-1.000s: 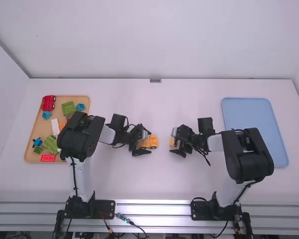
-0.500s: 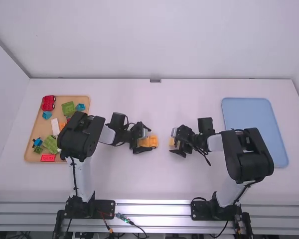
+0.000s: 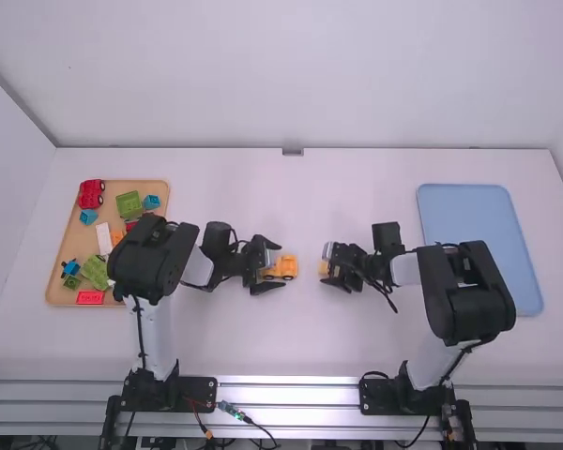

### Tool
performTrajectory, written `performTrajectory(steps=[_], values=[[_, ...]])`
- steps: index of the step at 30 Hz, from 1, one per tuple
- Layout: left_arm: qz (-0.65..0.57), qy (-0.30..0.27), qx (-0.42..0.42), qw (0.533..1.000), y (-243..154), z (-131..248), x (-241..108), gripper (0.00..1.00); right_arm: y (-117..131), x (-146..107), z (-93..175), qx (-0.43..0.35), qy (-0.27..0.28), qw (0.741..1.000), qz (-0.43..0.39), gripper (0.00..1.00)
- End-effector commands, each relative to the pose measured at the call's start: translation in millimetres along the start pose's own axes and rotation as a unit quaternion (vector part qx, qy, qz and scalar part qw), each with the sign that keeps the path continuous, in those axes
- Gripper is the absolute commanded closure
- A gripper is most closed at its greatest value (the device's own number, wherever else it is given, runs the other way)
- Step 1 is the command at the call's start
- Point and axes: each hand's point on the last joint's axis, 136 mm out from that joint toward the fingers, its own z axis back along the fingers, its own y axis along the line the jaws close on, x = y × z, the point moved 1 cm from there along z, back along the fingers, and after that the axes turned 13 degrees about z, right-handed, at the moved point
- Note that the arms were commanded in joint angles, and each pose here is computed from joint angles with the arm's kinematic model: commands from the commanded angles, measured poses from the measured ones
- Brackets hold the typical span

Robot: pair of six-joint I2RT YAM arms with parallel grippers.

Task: Assemble lego blocks to make yellow taxi

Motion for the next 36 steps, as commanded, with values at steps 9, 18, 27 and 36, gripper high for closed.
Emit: performTrajectory(steps=[9, 18, 27, 36], values=[[0.052, 0.061, -0.022, 0.997, 10.8, -5.6, -12.4, 0.01, -6.6, 2.5, 0.8, 0.002, -0.002, 1.0, 0.0, 0.37], [0.07, 0.078, -0.042, 0.994, 13.4, -6.5, -9.1, 0.1, -5.8, 0.7, 0.5, 0.003, 0.004, 1.0, -0.002, 0.44], [0.042, 0.063, -0.028, 0.997, 7.3, -4.2, -15.5, 0.18, -5.9, -1.1, 0.5, 0.003, 0.009, 1.0, -0.002, 0.44], [0.025, 0.052, -0.017, 0.998, -0.6, -0.9, -20.9, 0.25, -5.9, -1.1, 0.5, 0.003, 0.009, 1.0, -0.004, 0.45]])
